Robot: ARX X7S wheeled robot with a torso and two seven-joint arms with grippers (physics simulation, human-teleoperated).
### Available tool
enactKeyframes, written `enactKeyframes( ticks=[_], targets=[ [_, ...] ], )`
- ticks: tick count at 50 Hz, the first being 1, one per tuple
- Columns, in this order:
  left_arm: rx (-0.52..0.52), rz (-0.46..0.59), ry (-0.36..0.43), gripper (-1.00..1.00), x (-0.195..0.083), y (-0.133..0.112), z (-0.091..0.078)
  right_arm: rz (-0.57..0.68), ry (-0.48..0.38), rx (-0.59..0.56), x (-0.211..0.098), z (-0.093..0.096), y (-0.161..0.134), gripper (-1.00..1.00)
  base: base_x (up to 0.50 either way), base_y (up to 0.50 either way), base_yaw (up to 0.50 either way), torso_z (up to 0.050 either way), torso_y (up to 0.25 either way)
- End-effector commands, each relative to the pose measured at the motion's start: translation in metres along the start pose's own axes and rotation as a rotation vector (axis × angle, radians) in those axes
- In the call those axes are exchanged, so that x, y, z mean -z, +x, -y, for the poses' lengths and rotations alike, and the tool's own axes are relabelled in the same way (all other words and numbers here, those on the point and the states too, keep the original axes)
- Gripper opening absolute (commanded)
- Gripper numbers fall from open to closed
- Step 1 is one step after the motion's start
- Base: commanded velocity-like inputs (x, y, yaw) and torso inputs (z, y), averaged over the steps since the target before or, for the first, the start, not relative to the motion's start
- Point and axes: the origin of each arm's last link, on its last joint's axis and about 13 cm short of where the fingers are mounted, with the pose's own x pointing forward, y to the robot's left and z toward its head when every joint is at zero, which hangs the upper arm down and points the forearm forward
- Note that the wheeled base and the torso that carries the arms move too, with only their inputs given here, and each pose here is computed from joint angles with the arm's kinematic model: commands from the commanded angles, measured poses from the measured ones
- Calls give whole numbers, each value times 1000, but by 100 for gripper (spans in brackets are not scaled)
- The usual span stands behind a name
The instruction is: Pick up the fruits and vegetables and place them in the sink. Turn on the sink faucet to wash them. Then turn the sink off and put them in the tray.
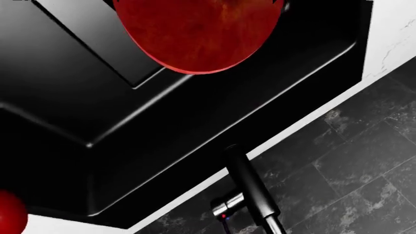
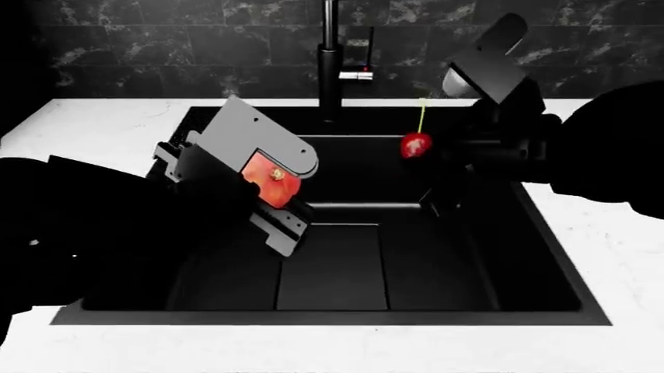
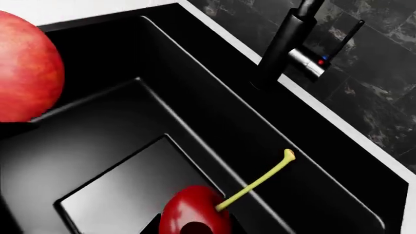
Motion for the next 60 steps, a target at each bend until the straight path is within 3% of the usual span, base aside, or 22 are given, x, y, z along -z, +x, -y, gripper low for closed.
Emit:
enactKeyframes(
  ticks=[1,28,60],
  targets=[
    [-14,30,-3,-100,-5,-4,-1,59,-19,26,-5,1,-8,-100,-15,-445,0,0,0],
    [-46,188,2,-100,-31,-24,0,92,-26,36,-4,1,-14,-100,-100,-457,0,0,0],
    [-29,200,6,-100,-33,-20,4,140,-41,77,-4,1,-28,-100,-81,-500,0,0,0]
  ],
)
